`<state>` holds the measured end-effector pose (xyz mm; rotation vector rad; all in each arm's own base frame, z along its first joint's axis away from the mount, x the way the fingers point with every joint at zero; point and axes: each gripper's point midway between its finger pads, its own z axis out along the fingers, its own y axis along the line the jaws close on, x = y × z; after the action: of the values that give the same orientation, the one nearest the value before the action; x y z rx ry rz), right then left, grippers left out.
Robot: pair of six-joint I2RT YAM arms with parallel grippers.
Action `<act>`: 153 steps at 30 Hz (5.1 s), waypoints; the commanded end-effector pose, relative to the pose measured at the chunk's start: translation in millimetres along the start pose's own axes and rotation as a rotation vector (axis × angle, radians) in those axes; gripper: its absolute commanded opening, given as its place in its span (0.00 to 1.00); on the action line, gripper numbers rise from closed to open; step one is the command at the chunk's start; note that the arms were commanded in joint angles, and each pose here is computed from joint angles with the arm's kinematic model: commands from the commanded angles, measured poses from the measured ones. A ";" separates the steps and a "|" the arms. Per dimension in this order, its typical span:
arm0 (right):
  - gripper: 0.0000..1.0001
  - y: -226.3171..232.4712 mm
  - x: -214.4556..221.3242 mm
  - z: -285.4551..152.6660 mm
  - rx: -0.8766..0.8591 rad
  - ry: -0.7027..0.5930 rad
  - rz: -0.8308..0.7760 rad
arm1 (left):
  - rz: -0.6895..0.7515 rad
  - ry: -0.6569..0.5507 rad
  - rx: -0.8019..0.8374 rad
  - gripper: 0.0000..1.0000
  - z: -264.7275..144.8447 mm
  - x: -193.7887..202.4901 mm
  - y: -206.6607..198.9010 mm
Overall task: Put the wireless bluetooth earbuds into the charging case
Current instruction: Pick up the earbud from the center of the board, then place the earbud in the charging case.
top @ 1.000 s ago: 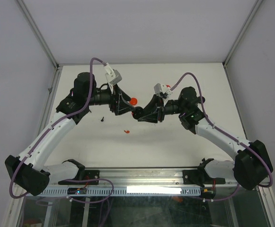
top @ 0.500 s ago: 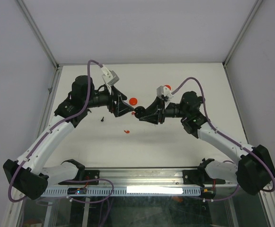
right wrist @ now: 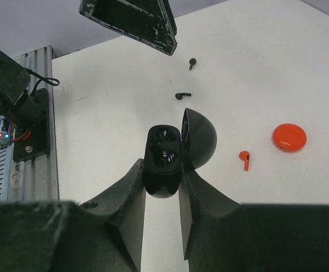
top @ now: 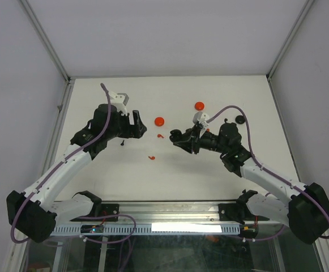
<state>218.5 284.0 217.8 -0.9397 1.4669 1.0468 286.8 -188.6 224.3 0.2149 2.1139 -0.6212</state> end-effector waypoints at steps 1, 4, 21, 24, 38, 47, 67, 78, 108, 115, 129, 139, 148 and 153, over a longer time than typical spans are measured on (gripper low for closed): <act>0.00 -6.8 -18.5 -2.2 0.054 -0.083 -0.062 | -0.158 0.005 -0.274 0.81 13.3 14.8 52.2; 0.00 -7.2 -10.2 -2.2 0.053 -0.062 -0.057 | -0.218 0.022 -0.394 0.81 20.3 22.2 84.3; 0.00 -3.5 -2.5 -3.0 0.041 -0.069 -0.040 | -0.388 0.212 -0.755 0.67 36.8 41.7 247.4; 0.00 -3.4 -2.8 -3.6 0.043 -0.070 -0.044 | -0.384 0.245 -0.753 0.62 43.2 41.8 257.3; 0.00 -0.5 -1.6 -2.3 0.026 -0.062 -0.050 | -0.382 0.379 -0.678 0.48 73.3 54.7 272.3; 0.00 1.1 -1.0 -2.0 0.017 -0.059 -0.049 | -0.390 0.433 -0.662 0.44 78.0 68.7 274.0; 0.00 6.3 -2.1 -1.2 -0.005 -0.045 -0.061 | -0.411 0.496 -0.613 0.33 90.1 84.9 276.4; 0.00 9.3 -5.1 -1.2 -0.007 -0.041 -0.074 | -0.378 0.559 -0.664 0.30 87.0 101.5 270.9; 0.00 10.9 -19.3 10.7 0.009 -0.083 -0.140 | -0.289 0.443 -0.650 0.14 83.3 63.6 215.4; 0.00 4.6 -22.5 20.3 0.036 -0.100 -0.175 | -0.252 0.269 -0.609 0.11 75.7 23.3 174.6; 0.00 -14.0 -43.8 30.6 0.157 -0.249 -0.244 | -0.147 -0.117 -0.409 0.10 42.7 -45.1 59.5; 0.00 -23.2 -46.3 33.9 0.218 -0.293 -0.258 | -0.081 -0.306 -0.264 0.08 13.4 -69.3 -16.9; 0.00 -31.7 -47.3 40.7 0.244 -0.321 -0.252 | -0.045 -0.424 -0.127 0.08 -9.4 -77.4 -69.9; 0.00 -32.6 -47.2 42.4 0.244 -0.322 -0.250 | -0.010 -0.459 -0.068 0.09 -14.8 -77.1 -91.4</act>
<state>265.8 316.2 226.9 -0.7723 1.2513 0.7859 289.7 -247.1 291.3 0.0265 1.8218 -0.4924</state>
